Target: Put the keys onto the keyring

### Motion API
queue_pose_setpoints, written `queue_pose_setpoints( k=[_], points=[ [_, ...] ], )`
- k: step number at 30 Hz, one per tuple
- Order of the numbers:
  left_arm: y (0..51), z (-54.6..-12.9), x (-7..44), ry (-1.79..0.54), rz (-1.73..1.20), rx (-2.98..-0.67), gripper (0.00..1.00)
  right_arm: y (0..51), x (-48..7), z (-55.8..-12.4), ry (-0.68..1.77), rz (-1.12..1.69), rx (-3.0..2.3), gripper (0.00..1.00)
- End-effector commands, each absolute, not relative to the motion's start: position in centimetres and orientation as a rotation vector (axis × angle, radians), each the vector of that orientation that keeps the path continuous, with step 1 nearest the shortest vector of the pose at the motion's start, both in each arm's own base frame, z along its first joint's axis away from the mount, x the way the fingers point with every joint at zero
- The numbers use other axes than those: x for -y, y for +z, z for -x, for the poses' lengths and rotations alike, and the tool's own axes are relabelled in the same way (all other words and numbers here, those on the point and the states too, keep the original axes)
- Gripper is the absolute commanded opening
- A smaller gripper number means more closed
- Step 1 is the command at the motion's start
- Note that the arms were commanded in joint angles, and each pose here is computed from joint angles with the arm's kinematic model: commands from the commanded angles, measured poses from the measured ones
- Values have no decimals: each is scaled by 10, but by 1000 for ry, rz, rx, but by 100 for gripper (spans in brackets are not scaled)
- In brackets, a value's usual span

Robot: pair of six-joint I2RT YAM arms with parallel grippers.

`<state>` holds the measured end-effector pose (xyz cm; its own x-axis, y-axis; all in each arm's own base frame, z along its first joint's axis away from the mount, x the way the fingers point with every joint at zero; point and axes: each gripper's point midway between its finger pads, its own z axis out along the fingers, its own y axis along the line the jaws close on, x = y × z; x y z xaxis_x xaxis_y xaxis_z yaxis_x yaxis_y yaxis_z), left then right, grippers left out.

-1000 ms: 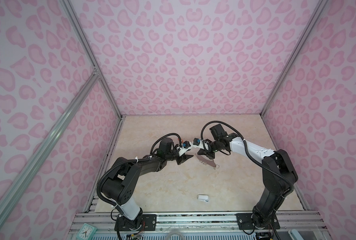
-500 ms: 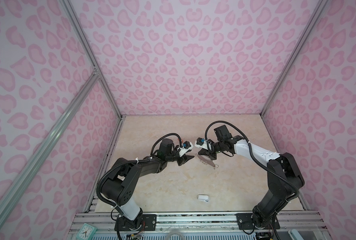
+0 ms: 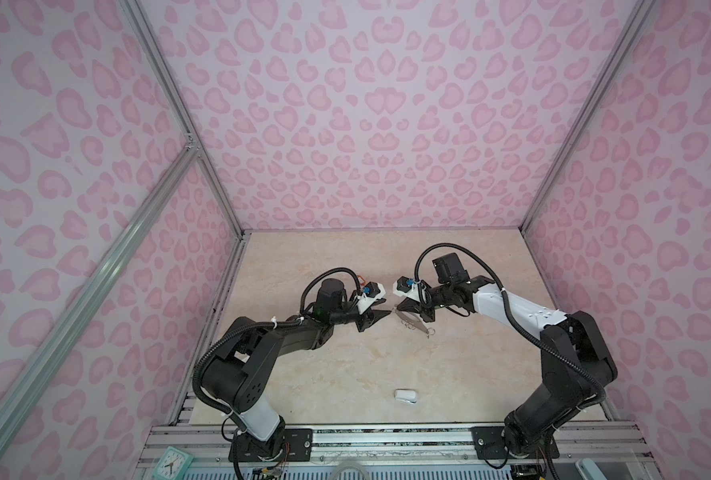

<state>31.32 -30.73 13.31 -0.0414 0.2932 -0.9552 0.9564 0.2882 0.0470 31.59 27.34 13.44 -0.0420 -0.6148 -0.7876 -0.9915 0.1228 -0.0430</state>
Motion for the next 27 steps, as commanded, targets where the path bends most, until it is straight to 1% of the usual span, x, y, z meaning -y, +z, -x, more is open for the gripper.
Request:
queue_pose_setpoints(
  k=[1, 10, 11, 13, 18, 25, 26, 27],
  points=[
    [134, -306, 313, -846, -1222, -1507, 42, 139, -277, -318, 741, 1538, -1712, 0],
    [132, -311, 318, -841, -1210, -1523, 38, 141, -278, -315, 754, 1536, -1702, 0],
    [133, -312, 318, -839, -1210, -1520, 33, 141, -278, -315, 757, 1536, -1701, 0],
    [134, -312, 319, -837, -1208, -1511, 32, 142, -278, -314, 764, 1535, -1700, 0],
    [134, -308, 323, -870, -1230, -1501, 25, 141, -278, -312, 775, 1537, -1703, 0],
    [136, -303, 325, -873, -1257, -1481, 8, 138, -276, -314, 748, 1540, -1713, 0],
    [136, -302, 324, -874, -1266, -1475, 4, 138, -274, -316, 728, 1538, -1719, 4],
    [137, -300, 324, -871, -1278, -1468, 4, 138, -272, -317, 700, 1540, -1721, 11]
  ],
)
